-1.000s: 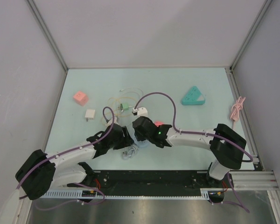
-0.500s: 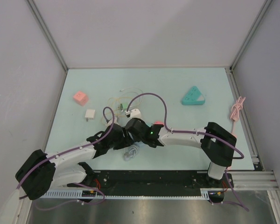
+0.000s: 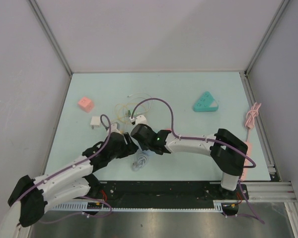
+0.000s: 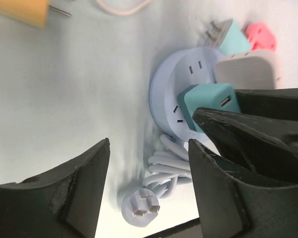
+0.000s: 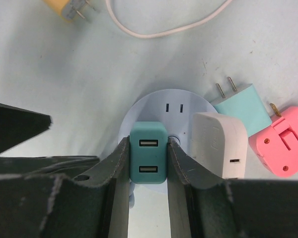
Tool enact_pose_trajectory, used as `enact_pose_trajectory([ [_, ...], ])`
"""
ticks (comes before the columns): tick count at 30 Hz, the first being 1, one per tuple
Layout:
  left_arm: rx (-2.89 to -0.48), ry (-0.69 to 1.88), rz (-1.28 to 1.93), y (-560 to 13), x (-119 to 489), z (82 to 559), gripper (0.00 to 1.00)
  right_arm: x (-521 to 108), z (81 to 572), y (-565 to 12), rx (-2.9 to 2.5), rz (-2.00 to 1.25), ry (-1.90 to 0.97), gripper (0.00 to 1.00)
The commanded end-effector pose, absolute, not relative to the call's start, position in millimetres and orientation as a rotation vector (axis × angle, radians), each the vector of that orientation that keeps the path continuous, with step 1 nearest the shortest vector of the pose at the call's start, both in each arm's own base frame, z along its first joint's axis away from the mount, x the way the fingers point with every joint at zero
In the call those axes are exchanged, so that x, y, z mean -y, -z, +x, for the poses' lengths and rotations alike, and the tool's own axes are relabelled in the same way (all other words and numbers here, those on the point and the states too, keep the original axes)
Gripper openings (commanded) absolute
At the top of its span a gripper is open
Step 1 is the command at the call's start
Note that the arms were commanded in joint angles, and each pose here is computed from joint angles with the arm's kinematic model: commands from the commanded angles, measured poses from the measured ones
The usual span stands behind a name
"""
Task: Insert the plug
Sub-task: Insert the plug into the socket.
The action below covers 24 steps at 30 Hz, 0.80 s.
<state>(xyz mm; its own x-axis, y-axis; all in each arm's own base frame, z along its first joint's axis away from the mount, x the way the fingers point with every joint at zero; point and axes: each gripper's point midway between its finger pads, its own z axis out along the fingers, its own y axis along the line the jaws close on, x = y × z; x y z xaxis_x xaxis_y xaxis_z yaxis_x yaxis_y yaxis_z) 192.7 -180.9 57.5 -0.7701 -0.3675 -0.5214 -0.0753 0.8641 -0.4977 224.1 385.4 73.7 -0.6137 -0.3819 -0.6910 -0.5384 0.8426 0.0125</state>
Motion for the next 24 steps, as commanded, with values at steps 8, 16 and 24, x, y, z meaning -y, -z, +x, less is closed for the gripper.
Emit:
enact_pose_trajectory([
  [8,-2.168,0.454,-0.457,-130,124,205,0.77,-325,179,12,-2.58,-0.851,-0.103,0.0],
  [16,-2.091,0.375,-0.476,-157,101,206,0.82,-310,164,29,-2.602,-0.953,-0.026,0.0],
  [24,-2.064,0.367,-0.486,-166,95,204,0.87,-287,159,50,-2.643,-1.01,0.107,0.0],
])
